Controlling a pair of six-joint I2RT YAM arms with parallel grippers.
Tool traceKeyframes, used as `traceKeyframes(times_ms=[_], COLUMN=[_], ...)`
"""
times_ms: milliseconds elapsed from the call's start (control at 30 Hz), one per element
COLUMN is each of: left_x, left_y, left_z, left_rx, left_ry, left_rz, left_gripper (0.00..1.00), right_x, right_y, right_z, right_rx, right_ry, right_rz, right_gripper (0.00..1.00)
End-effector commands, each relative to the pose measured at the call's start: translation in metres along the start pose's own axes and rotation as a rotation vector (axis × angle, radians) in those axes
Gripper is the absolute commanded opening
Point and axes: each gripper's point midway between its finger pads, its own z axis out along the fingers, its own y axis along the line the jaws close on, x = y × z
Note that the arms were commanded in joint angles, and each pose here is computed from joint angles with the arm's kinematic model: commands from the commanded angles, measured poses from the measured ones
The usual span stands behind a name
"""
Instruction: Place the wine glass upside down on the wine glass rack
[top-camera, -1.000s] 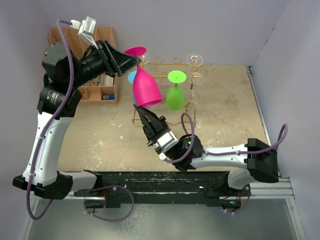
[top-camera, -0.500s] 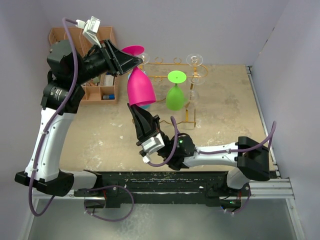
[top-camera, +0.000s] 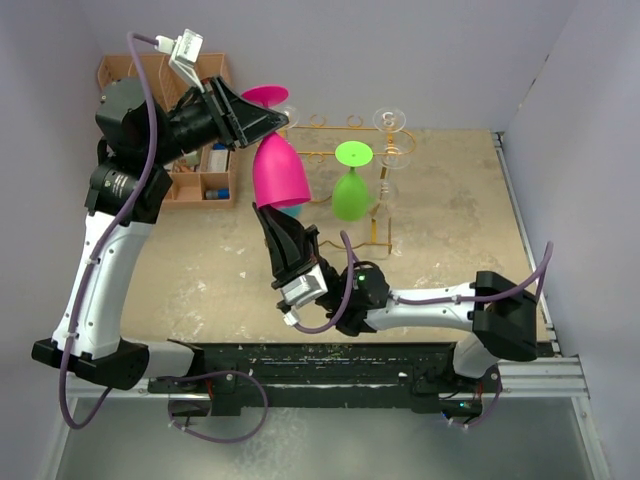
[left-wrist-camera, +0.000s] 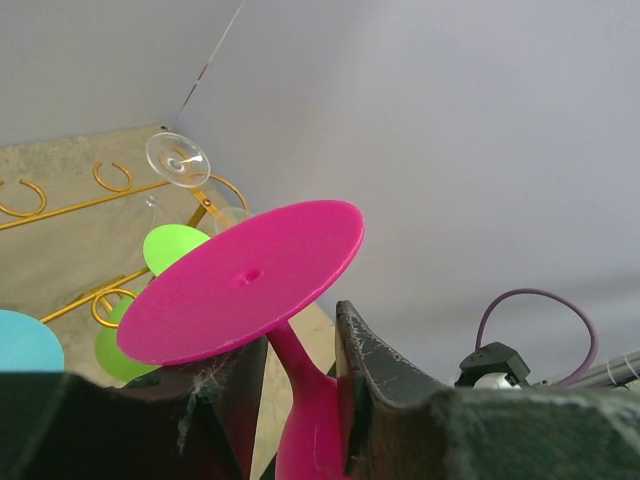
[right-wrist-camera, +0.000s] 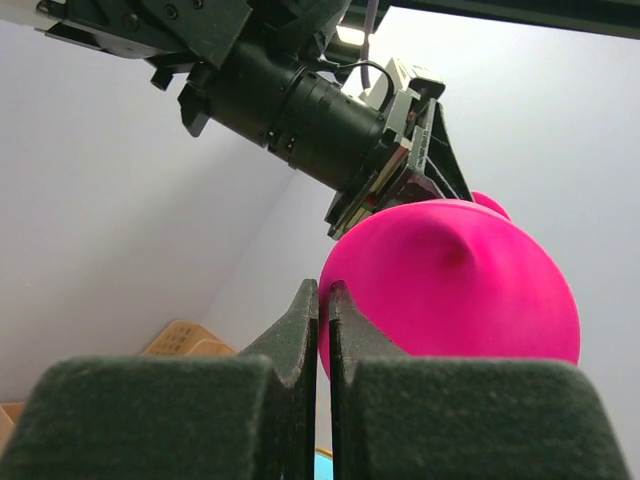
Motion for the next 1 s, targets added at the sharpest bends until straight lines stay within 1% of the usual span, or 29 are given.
traceKeyframes(times_ms=[0,100,200,300,400,500,533,600,633,767,867,967], left_x=[-0.013,-0.016,-0.019,-0.022,-0.023,-0.022,-0.023,-0.025,-0.027,-0.033,-0.032,-0.029], left_y=[-0.015,-0.014,-0.014,-0.015,-0.017,-0.017,-0.017,-0.019,-0.019,-0.020,-0.020,-0.023], left_z=[-0.002,0.000,0.000,0.000,0.000,0.000,0.000,0.000,-0.001,-0.002,-0.003,-0.004], left_rx=[0.047,0.036,0.034,0.031,0.039,0.043,0.042,0.045,0.044,0.039,0.051,0.083], left_ry=[-0.028,-0.040,-0.046,-0.052,-0.050,-0.048,-0.051,-0.056,-0.064,-0.084,-0.081,-0.065], left_rz=[0.064,0.082,0.106,0.134,0.158,0.176,0.185,0.212,0.229,0.305,0.372,0.453], left_gripper=[0.36,0.29,0.16,0.10,0.01,0.00,0.00,0.00,0.00,0.00,0.00,0.00], right_x=[-0.021,-0.012,-0.009,-0.008,-0.005,-0.004,-0.004,-0.004,-0.004,-0.003,0.001,0.007], right_y=[0.003,0.013,0.018,0.019,0.020,0.019,0.017,0.017,0.017,0.018,0.017,0.011], right_z=[0.013,0.014,0.016,0.016,0.017,0.016,0.016,0.012,0.010,-0.009,-0.024,-0.039], right_rx=[-0.001,-0.020,-0.028,-0.016,-0.009,0.004,0.011,0.005,-0.002,-0.045,-0.074,-0.081], right_ry=[-0.104,-0.073,-0.072,-0.075,-0.066,-0.065,-0.064,-0.060,-0.057,-0.030,0.009,0.057], right_rz=[0.015,0.008,-0.008,0.003,0.006,0.020,0.023,0.036,0.046,0.116,0.132,0.145], right_gripper=[0.00,0.00,0.00,0.00,0.00,0.00,0.02,0.21,0.26,0.52,0.60,0.63])
